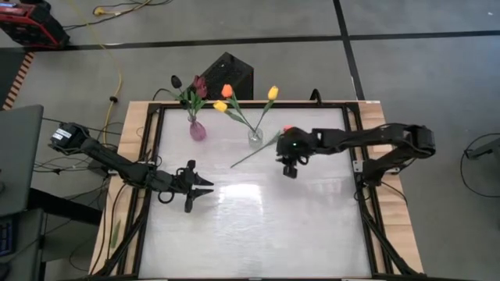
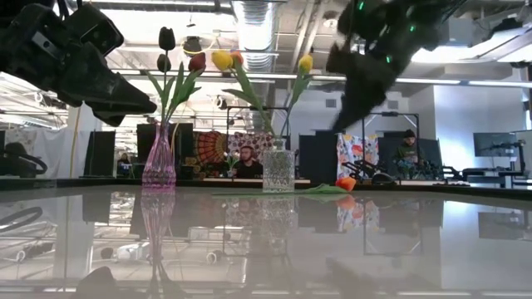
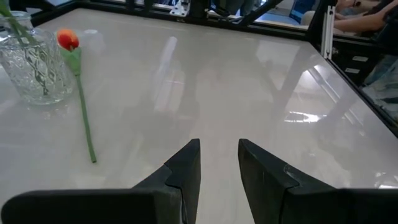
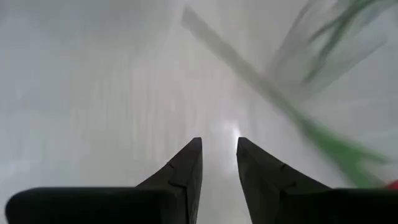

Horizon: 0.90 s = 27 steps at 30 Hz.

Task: Sort flowers into vase by color
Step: Put the orange flower into the transparent vase

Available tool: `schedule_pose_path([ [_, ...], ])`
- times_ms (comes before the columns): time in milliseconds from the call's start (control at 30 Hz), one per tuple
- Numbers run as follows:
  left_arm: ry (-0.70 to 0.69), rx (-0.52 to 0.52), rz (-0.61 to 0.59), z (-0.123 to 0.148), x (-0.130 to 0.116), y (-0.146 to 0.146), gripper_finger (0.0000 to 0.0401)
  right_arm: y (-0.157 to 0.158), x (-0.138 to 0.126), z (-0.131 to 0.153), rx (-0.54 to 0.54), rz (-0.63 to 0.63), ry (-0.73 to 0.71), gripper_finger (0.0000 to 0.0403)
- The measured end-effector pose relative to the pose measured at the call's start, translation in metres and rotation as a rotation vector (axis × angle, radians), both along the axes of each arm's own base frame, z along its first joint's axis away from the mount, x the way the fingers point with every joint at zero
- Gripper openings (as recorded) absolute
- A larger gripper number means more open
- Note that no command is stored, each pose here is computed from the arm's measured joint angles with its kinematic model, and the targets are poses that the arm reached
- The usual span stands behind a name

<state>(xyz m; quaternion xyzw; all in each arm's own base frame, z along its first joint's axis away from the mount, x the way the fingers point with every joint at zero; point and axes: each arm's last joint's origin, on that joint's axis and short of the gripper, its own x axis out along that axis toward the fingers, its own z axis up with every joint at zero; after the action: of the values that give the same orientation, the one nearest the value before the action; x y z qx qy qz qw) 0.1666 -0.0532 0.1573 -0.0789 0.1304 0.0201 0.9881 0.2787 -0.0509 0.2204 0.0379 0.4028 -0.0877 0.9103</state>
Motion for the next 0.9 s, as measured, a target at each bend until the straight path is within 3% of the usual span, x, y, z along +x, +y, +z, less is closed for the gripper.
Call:
schedule_pose_path([
  [233,-0.01,-0.011,0.009,0.001,0.0,0.0,0.0096,-0.026,0.01,-0.036,-0.078,0.136,0.182,0.0121],
  [567,-0.013,-0.014,0.034,0.001,0.0,0.001,0.0096,-0.074,0.046,-0.043,-0.123,0.219,0.357,0.0121],
  [900,0.023,0.008,0.031,-0.002,-0.001,0.001,0.0096,-0.104,0.074,-0.062,-0.134,0.276,0.441,0.012],
])
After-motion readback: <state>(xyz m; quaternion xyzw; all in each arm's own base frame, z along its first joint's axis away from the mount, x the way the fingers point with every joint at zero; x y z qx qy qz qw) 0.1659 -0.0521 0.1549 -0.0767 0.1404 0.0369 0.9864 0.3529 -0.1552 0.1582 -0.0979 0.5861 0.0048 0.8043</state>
